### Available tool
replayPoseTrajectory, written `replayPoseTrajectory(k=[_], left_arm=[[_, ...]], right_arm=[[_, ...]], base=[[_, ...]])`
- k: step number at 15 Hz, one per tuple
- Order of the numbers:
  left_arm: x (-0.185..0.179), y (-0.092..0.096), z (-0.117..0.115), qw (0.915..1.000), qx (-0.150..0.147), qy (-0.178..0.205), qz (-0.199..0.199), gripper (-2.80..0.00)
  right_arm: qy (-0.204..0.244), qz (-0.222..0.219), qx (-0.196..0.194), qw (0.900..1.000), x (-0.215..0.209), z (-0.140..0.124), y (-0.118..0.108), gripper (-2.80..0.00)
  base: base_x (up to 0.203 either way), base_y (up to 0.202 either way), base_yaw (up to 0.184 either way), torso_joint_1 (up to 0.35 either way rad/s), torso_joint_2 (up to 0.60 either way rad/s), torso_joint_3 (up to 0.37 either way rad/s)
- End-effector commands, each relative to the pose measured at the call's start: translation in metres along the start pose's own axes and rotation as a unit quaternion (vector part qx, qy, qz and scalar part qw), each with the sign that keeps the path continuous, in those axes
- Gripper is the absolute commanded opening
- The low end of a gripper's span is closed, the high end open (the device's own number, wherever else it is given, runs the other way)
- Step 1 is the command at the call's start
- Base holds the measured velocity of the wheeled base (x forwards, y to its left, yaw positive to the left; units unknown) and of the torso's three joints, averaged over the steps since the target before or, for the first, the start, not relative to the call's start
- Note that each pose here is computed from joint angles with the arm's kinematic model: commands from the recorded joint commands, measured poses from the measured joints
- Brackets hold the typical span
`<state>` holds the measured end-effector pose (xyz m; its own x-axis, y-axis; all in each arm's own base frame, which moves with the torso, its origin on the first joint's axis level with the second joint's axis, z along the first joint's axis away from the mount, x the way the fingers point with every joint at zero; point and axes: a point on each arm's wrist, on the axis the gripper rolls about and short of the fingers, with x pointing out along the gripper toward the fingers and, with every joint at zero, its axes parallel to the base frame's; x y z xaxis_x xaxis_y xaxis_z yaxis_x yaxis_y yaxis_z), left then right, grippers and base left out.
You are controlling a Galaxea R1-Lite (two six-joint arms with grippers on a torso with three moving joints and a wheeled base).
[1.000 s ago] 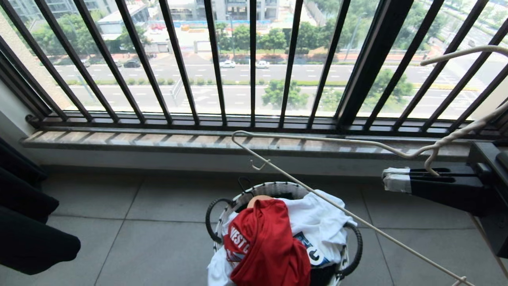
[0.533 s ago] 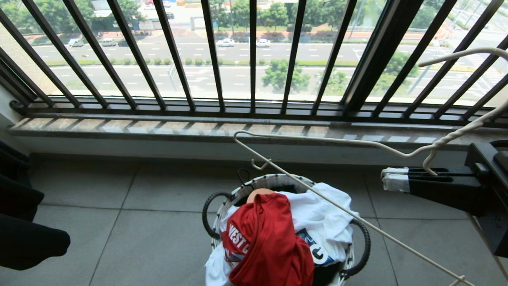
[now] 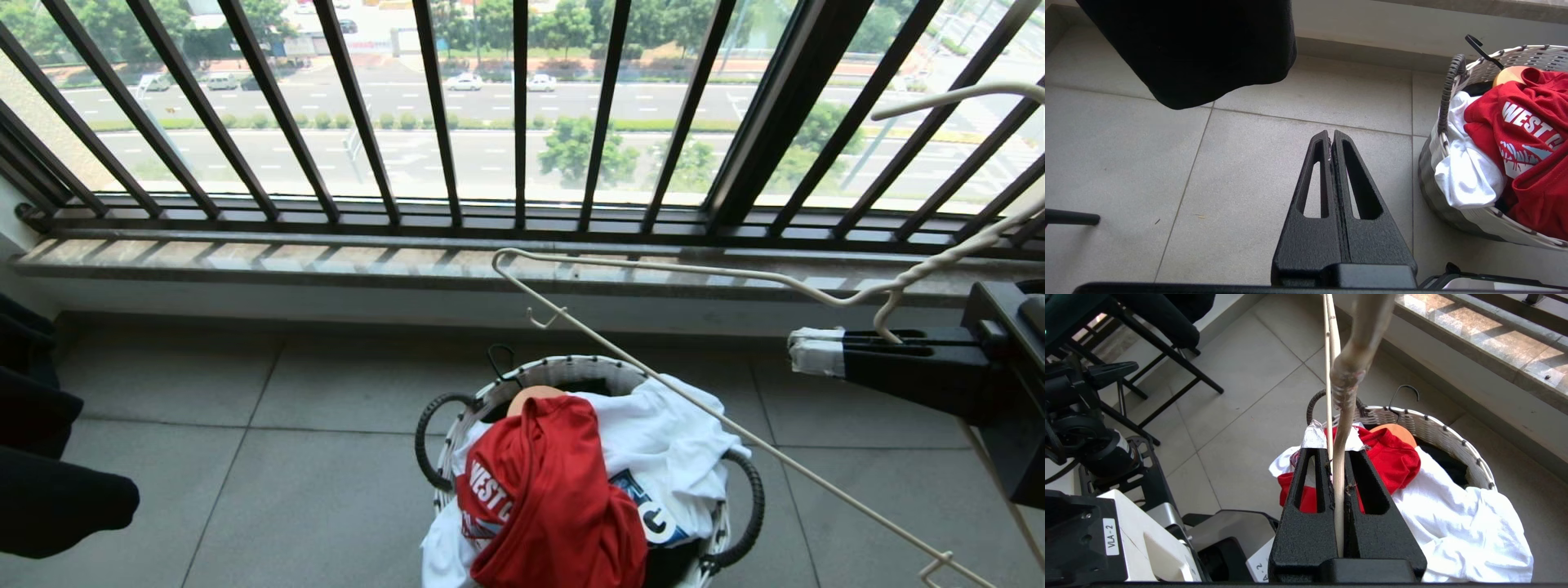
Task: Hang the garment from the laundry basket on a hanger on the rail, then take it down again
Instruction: Pick up clothes from the basket
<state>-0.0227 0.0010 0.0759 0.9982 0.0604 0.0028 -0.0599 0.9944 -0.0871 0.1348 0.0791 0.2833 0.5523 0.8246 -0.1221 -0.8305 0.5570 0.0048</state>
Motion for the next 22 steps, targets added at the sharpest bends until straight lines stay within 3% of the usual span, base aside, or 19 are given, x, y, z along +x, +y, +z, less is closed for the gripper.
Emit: replayPoseTrajectory(k=[1,5,7,8,10,12,15,18,20,22], left_arm=[[0.0,0.0,0.0,1.0,0.0,0.0,0.0,-2.8],[0.0,0.0,0.0,1.0,0.002,-0.001,0.002,-2.8],[-0.005,-0.002,0.02,0.9997,0.004,-0.024,-0.006,-2.8],[-0.005,-0.003,0.033,0.9997,0.005,-0.018,-0.014,-2.8],[0.006,-0.008,0.055,0.9967,0.006,0.057,-0.056,-2.8],[0.028,-0.015,0.077,0.9795,-0.005,0.156,-0.128,-2.8],[0.083,-0.029,0.11,0.9317,-0.028,0.285,-0.223,-2.8],[0.139,-0.062,0.118,0.8618,-0.025,0.4,-0.311,-2.8],[0.163,-0.099,0.109,0.8071,-0.015,0.463,-0.367,-2.8],[0.178,-0.137,0.093,0.7655,-0.009,0.504,-0.4,-2.8]], right_arm=[[-0.003,-0.013,-0.001,1.0,-0.002,0.001,-0.004,-2.8],[-0.004,-0.019,-0.001,1.0,-0.003,0.002,-0.005,-2.8],[-0.007,-0.026,-0.001,1.0,-0.005,0.003,-0.007,-2.8],[-0.008,-0.028,-0.002,1.0,-0.006,0.004,-0.007,-2.8],[-0.02,-0.029,-0.01,0.999,-0.008,0.007,-0.006,-2.8],[-0.025,-0.033,-0.012,0.999,-0.009,0.007,-0.007,-2.8],[-0.025,-0.042,-0.012,0.999,-0.01,0.007,-0.01,-2.8],[-0.02,-0.041,-0.01,0.999,-0.007,0.006,-0.012,-2.8],[-0.017,-0.042,-0.008,0.999,-0.004,0.005,-0.014,-2.8],[-0.018,-0.044,-0.009,0.999,-0.002,0.005,-0.017,-2.8]], base=[[0.0,0.0,0.0,0.0,0.0,0.0],[0.0,0.0,0.0,0.0,0.0,0.0],[0.0,0.0,0.0,0.0,0.0,0.0],[0.0,0.0,0.0,0.0,0.0,0.0],[0.0,0.0,0.0,0.0,0.0,0.0],[0.0,0.0,0.0,0.0,0.0,0.0],[0.0,0.0,0.0,0.0,0.0,0.0],[0.0,0.0,0.0,0.0,0.0,0.0],[0.0,0.0,0.0,0.0,0.0,0.0],[0.0,0.0,0.0,0.0,0.0,0.0]])
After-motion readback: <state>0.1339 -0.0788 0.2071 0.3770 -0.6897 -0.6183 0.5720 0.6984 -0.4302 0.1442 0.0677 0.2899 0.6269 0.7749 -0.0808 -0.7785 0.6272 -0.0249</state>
